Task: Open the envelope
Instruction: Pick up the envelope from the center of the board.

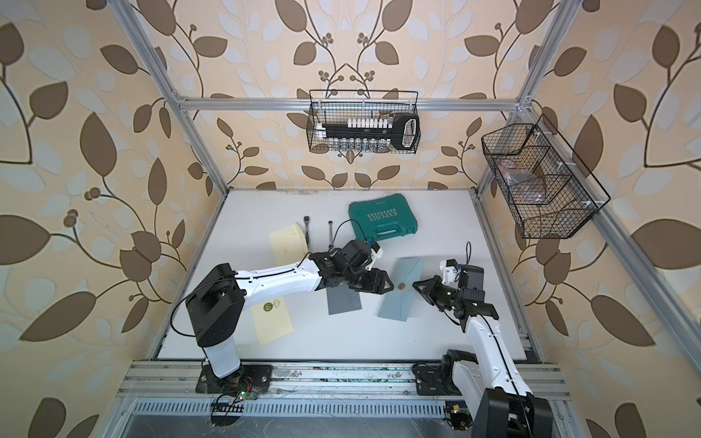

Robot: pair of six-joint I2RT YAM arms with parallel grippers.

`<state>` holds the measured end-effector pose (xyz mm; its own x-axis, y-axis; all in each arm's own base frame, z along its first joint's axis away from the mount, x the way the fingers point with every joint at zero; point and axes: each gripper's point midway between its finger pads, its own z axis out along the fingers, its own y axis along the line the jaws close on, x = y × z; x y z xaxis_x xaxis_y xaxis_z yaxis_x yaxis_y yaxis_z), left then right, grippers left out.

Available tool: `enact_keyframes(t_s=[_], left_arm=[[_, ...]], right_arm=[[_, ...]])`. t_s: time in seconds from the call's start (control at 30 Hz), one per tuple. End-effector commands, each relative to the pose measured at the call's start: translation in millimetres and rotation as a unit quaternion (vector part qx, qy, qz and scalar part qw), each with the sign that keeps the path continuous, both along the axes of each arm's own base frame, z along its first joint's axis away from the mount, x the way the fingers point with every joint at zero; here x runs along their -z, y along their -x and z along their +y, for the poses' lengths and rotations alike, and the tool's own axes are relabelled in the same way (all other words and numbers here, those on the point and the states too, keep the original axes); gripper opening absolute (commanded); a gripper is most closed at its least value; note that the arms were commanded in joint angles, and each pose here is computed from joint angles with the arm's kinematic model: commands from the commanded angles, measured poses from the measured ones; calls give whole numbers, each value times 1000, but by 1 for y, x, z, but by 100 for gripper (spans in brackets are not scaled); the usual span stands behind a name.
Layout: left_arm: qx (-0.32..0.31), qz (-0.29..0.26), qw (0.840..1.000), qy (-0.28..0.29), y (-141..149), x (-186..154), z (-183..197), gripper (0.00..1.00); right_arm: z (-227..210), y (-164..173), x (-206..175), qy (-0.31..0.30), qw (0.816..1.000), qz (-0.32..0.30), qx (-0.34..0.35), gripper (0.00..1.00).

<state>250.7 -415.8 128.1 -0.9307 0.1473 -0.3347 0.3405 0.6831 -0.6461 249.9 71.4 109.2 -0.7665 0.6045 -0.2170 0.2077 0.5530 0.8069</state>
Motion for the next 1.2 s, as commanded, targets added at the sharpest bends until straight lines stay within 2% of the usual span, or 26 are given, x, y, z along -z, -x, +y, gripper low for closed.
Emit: enact_keyframes(t_s=[0.0,0.17,0.33,0.57,0.7,0.83,0.97,1.17], left_arm=[[-18,-30,999,38,-15,-32,8,69],[-36,-29,997,58,-26,-46,22,73],[-52,-27,993,107,-37,-63,39,75],[-78,-48,983,158,-46,-89,63,79],[-57,-33,977,202,-47,-106,63,81],[-43,-41,973,225,-45,-120,65,84],[-17,-47,963,265,-41,-137,67,84],[21,-49,957,285,-34,-151,65,81]], right_arm=[[9,0,-21,7,999,-34,-35,2],[29,0,-46,20,993,-83,-84,2],[49,0,-78,15,983,-136,-124,2],[80,4,-125,2,960,-211,-185,2],[96,5,-145,-6,948,-236,-215,1],[105,6,-154,-14,941,-245,-233,1],[110,8,-157,-26,938,-247,-242,0],[111,8,-153,-26,939,-243,-242,0]])
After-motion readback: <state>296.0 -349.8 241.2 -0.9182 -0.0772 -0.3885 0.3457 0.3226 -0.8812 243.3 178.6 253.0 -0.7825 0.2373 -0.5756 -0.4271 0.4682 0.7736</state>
